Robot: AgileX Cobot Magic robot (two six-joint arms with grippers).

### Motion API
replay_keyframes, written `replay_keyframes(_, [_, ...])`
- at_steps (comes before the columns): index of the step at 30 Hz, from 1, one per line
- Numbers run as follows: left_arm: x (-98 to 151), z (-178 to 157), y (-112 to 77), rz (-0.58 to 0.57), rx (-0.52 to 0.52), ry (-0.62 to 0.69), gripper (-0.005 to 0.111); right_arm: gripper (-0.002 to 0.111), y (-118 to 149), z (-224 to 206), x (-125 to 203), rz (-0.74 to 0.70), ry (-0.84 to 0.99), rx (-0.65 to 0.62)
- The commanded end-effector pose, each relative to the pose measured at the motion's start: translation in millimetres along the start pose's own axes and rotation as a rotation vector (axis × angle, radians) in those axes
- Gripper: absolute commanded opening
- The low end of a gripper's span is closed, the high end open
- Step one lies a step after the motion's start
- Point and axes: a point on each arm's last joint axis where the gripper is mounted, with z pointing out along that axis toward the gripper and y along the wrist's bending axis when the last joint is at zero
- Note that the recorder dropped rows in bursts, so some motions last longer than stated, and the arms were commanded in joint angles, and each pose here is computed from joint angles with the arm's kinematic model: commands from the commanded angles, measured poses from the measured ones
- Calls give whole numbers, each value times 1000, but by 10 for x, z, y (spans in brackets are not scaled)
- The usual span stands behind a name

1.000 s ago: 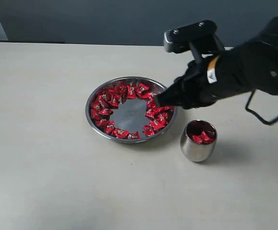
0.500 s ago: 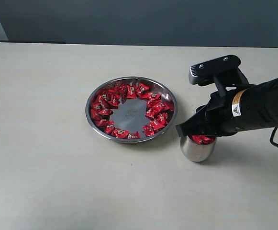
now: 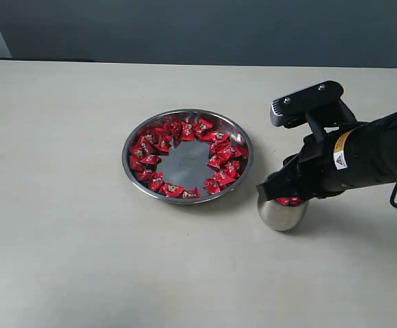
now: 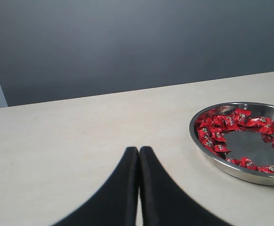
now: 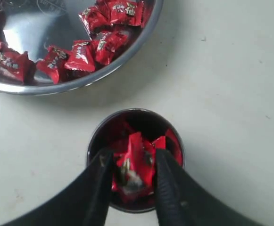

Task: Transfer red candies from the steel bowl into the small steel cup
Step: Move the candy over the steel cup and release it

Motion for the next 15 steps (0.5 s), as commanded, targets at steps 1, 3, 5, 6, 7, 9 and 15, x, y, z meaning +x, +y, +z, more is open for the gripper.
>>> replay_keyframes(1, [8,-1,0,-2,-1,-5,2,35,-28,-9,-5,-24,-13,13])
replay_keyframes(3, [8,-1,0,-2,-1,-5,2,35,-29,-12,-12,-26,-16,14])
replay_keyframes(5, [8,-1,0,-2,-1,-5,2,35,-28,-14,-24,-32,-24,14])
replay_keyframes(6, [8,-1,0,-2,-1,-5,2,35,-25,-14,-36,-34,-37,10])
replay_keyframes(7, [8,-1,0,-2,-1,-5,2,35,-20,-15,-47,-34,-50,6])
replay_keyframes(9, [8,-1,0,-2,-1,-5,2,35,0,-19,-98,-28,-106,-16])
replay_keyframes(15, [8,-1,0,-2,-1,-5,2,35,93,-68,-293,23,-326,-111])
